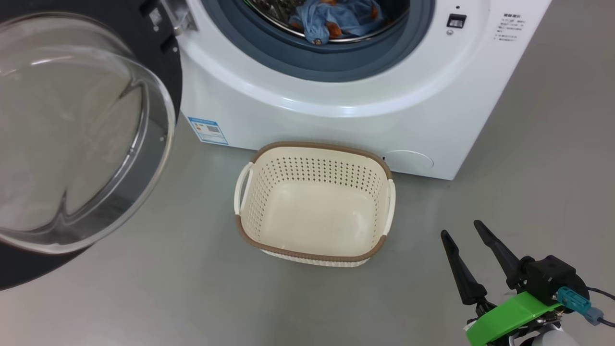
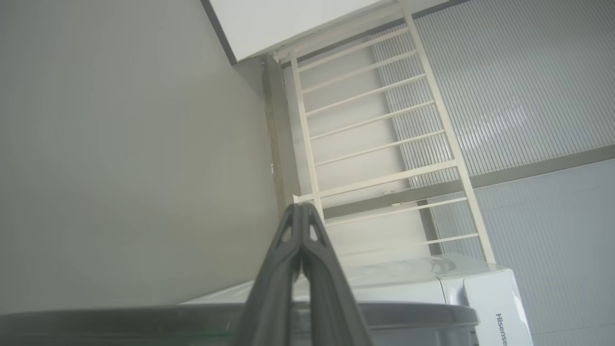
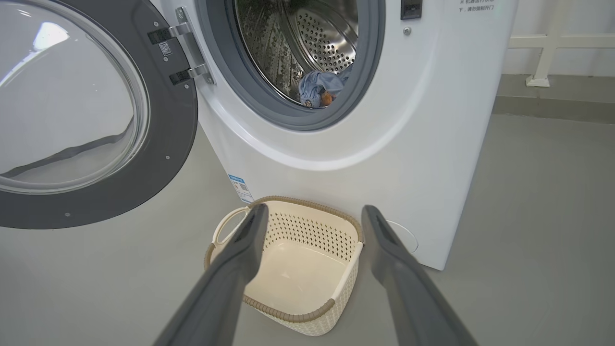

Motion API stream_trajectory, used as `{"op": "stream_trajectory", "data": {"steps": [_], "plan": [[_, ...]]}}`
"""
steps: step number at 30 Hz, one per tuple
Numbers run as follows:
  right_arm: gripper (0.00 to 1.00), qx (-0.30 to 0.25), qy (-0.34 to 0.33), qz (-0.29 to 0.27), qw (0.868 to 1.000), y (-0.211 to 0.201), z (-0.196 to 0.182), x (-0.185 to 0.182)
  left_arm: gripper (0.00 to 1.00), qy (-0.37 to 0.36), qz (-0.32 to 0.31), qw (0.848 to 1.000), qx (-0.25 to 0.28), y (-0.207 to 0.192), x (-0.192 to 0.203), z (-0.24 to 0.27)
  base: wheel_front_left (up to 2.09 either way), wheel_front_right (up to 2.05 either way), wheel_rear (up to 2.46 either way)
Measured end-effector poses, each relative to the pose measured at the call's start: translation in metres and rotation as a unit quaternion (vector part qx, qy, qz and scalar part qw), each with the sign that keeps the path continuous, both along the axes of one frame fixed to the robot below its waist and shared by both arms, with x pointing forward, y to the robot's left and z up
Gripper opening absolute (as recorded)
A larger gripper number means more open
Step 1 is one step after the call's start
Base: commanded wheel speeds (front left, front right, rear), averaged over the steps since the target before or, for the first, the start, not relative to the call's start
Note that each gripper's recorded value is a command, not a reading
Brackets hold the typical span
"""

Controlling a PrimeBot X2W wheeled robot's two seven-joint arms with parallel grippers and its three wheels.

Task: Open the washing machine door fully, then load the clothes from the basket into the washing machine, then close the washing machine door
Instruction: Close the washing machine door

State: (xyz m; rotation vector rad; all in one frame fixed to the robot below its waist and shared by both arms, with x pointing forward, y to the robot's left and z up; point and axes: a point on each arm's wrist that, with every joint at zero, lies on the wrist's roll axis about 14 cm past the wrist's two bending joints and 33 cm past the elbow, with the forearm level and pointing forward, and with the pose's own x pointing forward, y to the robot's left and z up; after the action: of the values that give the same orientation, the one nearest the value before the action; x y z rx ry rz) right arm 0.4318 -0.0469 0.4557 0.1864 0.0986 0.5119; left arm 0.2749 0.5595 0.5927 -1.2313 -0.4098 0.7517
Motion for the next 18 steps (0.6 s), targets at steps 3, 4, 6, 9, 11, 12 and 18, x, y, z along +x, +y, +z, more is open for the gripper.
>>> {"op": "stream_trajectory", "data": {"steps": [3, 4, 6, 9, 11, 12, 18], "plan": [[1.00, -0.002, 0.002, -0.004, 1.000, -0.004, -0.002, 0.001, 0.00, 0.004, -0.012, 1.000, -0.003, -0.004, 0.008, -0.005, 0.00, 0.00, 0.00], [1.00, -0.002, 0.003, -0.005, 1.000, -0.005, -0.003, 0.001, 0.00, 0.004, -0.018, 1.000, -0.006, -0.005, 0.011, -0.007, 0.00, 0.00, 0.00], [1.00, -0.002, 0.005, -0.007, 1.000, -0.006, -0.004, 0.001, 0.00, 0.008, -0.025, 1.000, -0.010, -0.008, 0.014, -0.010, 0.00, 0.00, 0.00], [1.00, -0.003, 0.009, -0.007, 1.000, -0.006, -0.006, 0.002, 0.00, 0.014, -0.046, 0.999, -0.018, -0.014, 0.019, -0.016, 0.00, 0.00, 0.00], [1.00, -0.003, 0.009, -0.005, 1.000, -0.005, -0.006, 0.003, 0.00, 0.017, -0.056, 0.998, -0.022, -0.018, 0.020, -0.019, 0.00, 0.00, 0.00], [1.00, -0.002, 0.009, -0.004, 1.000, -0.004, -0.007, 0.003, 0.00, 0.019, -0.063, 0.998, -0.022, -0.019, 0.020, -0.019, 0.00, 0.00, 0.00], [1.00, 0.000, 0.011, 0.008, 1.000, 0.005, -0.008, 0.003, 0.00, 0.028, -0.106, 0.994, -0.017, -0.032, 0.019, -0.020, 0.00, 0.00, 0.00]]}}
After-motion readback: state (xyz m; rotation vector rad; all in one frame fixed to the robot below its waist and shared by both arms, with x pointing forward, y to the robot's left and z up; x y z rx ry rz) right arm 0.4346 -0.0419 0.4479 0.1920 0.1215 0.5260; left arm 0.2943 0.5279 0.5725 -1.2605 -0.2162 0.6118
